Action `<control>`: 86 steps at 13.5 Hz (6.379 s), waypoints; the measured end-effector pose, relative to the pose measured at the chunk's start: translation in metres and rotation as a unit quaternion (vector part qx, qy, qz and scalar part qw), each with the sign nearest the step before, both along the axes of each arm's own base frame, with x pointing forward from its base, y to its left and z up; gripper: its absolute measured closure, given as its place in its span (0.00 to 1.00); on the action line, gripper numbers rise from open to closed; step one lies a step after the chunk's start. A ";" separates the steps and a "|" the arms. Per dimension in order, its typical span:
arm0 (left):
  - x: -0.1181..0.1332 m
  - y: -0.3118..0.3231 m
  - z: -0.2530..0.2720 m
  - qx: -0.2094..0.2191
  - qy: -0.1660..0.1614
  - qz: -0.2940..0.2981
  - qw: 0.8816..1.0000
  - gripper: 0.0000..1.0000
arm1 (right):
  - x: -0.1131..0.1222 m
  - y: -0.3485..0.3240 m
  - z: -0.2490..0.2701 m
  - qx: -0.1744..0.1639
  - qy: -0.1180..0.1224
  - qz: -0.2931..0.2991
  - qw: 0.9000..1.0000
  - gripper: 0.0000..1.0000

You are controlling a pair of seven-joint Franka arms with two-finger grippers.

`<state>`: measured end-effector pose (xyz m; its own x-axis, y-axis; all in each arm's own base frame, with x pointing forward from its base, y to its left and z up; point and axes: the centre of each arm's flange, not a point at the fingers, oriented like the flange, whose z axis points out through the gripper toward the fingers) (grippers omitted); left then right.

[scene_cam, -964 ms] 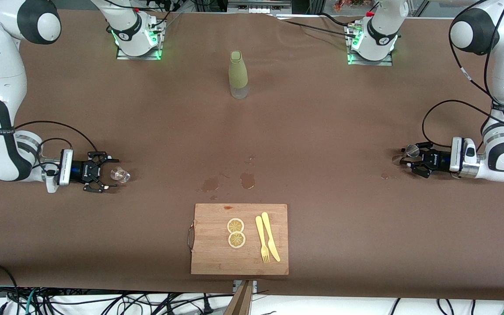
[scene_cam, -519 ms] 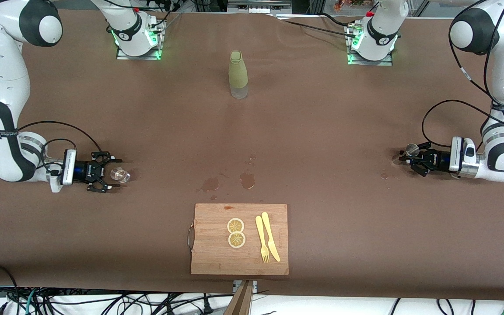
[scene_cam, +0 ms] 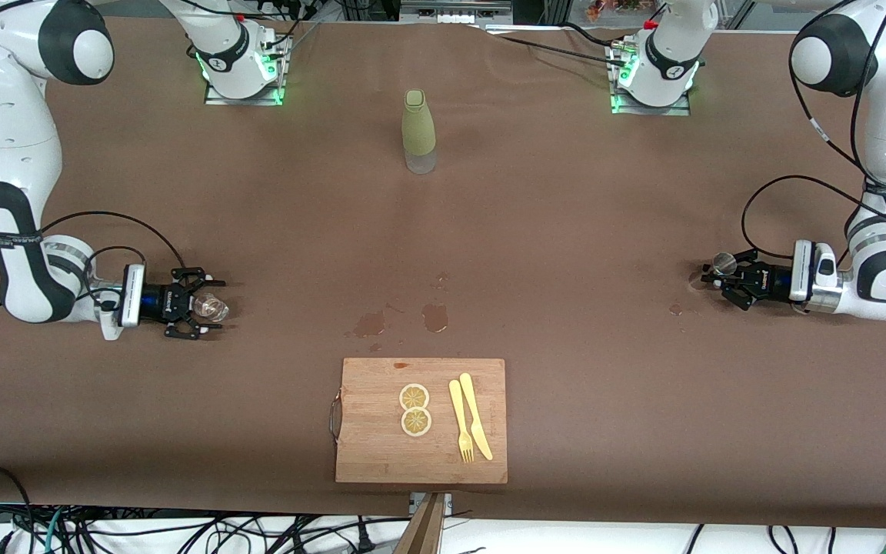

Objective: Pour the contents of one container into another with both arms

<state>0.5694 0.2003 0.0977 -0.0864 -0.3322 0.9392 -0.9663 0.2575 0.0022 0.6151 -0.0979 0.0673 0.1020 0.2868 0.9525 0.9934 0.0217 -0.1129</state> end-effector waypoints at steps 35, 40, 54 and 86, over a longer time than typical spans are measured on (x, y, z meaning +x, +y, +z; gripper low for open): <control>0.002 -0.652 0.052 0.037 0.144 0.144 0.978 0.78 | 0.059 0.068 0.033 0.015 -0.011 -0.015 1.000 0.63; 0.005 -0.697 0.059 0.073 0.129 0.197 0.969 0.78 | 0.091 0.119 0.063 -0.001 0.009 -0.029 1.000 0.63; 0.009 -0.745 0.061 0.102 0.131 0.263 0.950 0.78 | 0.102 0.206 0.088 -0.059 0.067 0.022 0.996 0.62; 0.007 -0.763 0.062 0.119 0.132 0.292 0.940 0.78 | 0.104 0.246 0.148 -0.227 0.156 0.100 0.956 0.62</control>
